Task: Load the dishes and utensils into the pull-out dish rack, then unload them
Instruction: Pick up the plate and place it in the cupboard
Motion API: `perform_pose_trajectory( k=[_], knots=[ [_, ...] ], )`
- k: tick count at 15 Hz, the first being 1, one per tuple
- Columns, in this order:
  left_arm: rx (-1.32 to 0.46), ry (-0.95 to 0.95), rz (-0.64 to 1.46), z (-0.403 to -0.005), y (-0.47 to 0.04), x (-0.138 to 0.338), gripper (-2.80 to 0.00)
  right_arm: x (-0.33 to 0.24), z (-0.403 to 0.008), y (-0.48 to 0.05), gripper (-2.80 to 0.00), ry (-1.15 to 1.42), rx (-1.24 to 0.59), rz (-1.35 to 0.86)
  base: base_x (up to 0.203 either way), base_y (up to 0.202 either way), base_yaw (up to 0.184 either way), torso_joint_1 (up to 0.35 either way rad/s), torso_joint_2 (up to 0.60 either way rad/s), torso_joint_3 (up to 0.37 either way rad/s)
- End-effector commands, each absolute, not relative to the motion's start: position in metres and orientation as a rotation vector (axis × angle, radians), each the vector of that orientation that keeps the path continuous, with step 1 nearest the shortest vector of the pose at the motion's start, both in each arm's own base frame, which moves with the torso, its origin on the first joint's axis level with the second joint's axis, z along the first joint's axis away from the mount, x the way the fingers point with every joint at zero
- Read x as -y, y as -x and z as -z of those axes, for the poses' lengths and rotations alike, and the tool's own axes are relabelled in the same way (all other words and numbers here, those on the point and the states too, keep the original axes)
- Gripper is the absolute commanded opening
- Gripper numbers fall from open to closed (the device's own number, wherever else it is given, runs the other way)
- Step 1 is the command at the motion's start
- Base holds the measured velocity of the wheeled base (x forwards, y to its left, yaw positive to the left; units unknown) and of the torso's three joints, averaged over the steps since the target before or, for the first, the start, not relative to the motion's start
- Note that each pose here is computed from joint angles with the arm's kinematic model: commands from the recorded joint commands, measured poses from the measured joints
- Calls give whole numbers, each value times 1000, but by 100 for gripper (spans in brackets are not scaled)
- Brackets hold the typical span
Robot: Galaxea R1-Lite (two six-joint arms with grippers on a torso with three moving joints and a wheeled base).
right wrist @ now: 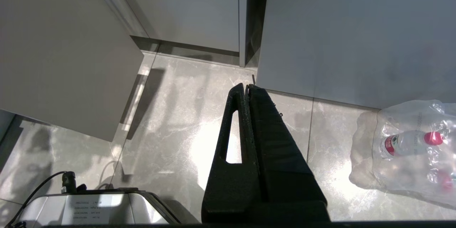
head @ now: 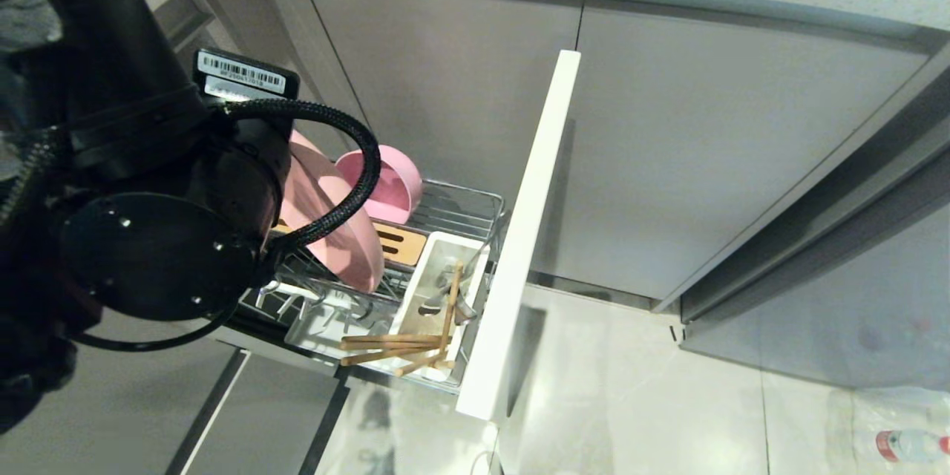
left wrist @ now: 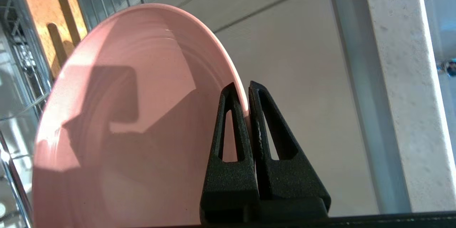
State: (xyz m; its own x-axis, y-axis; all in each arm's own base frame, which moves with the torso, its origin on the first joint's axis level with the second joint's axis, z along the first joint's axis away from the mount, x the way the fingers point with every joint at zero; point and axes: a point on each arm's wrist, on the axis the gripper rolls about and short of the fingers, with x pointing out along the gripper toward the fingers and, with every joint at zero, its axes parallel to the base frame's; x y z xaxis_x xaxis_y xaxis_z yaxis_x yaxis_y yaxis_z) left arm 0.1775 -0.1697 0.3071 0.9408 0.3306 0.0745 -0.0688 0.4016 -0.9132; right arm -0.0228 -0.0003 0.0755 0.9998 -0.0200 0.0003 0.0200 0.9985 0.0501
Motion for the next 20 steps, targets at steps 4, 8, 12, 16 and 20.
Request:
perform_pose_trajectory(
  k=[4, 8, 12, 16, 20],
  knots=[
    [274, 1138, -269, -302, -184, 170, -280, 0, -75, 23, -280, -51, -1, 20, 0, 0, 0, 0, 0, 0],
    [267, 1112, -294, -293, -188, 168, -280, 0, -75, 23, -280, -51, -2, 20, 0, 0, 0, 0, 0, 0],
    [259, 1112, -312, -282, -190, 165, -280, 0, -75, 23, -280, -51, -1, 20, 0, 0, 0, 0, 0, 0],
    [255, 1096, -327, -277, -192, 164, -280, 0, -75, 23, -280, -51, -1, 20, 0, 0, 0, 0, 0, 0],
    [244, 1082, -333, -271, -196, 168, -280, 0, -75, 23, -280, -51, -1, 20, 0, 0, 0, 0, 0, 0]
  ],
)
